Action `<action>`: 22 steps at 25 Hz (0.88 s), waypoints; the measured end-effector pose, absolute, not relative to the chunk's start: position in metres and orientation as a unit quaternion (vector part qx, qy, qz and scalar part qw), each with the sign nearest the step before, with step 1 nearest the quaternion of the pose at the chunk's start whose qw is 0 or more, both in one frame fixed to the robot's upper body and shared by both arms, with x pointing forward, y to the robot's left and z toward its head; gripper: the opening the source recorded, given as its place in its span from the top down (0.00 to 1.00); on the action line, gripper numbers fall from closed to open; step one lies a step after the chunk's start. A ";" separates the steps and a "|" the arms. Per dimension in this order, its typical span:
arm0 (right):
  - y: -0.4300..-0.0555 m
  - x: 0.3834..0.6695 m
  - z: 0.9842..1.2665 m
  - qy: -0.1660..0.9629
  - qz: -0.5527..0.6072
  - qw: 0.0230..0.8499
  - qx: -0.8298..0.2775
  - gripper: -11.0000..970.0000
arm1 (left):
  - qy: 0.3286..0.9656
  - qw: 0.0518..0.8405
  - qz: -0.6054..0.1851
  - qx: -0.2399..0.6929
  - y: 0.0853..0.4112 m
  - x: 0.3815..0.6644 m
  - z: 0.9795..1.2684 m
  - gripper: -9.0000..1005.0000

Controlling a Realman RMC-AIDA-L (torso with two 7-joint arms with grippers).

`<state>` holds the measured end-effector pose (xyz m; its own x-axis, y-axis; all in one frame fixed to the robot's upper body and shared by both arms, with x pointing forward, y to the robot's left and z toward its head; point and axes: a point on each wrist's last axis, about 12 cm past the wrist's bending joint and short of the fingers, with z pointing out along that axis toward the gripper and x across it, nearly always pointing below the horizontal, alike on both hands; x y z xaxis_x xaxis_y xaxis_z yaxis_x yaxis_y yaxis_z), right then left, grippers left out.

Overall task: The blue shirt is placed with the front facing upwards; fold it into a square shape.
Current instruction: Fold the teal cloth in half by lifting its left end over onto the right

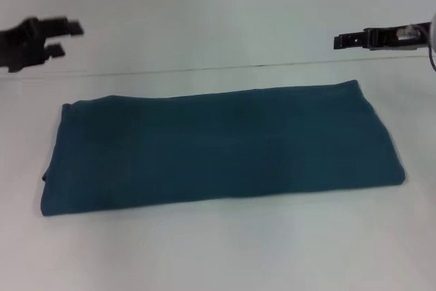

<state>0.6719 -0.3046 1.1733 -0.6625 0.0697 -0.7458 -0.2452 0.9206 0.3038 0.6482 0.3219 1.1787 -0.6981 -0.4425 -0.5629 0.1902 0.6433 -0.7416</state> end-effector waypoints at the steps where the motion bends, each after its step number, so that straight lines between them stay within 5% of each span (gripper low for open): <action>1: -0.307 0.665 1.173 0.882 0.219 0.415 -0.050 0.05 | 0.808 0.388 -0.439 -0.073 0.324 0.642 1.180 0.35; 5: -0.316 0.632 1.161 0.851 0.309 0.418 -0.066 0.05 | 0.790 0.379 -0.478 -0.061 0.332 0.623 1.177 0.32; 12: -0.325 0.577 1.131 0.806 0.399 0.429 -0.080 0.05 | 0.766 0.368 -0.512 -0.128 0.335 0.583 1.129 0.32; 22: -0.325 0.556 1.104 0.799 0.440 0.405 -0.063 0.06 | 0.776 0.361 -0.489 -0.169 0.331 0.564 1.085 0.33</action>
<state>0.5556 -0.3249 1.1035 -0.6641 0.2555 -0.7026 -0.4569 0.6051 0.6520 0.5640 0.3313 1.0851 -0.6820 -0.6151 -0.3956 0.0924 0.4642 -0.8809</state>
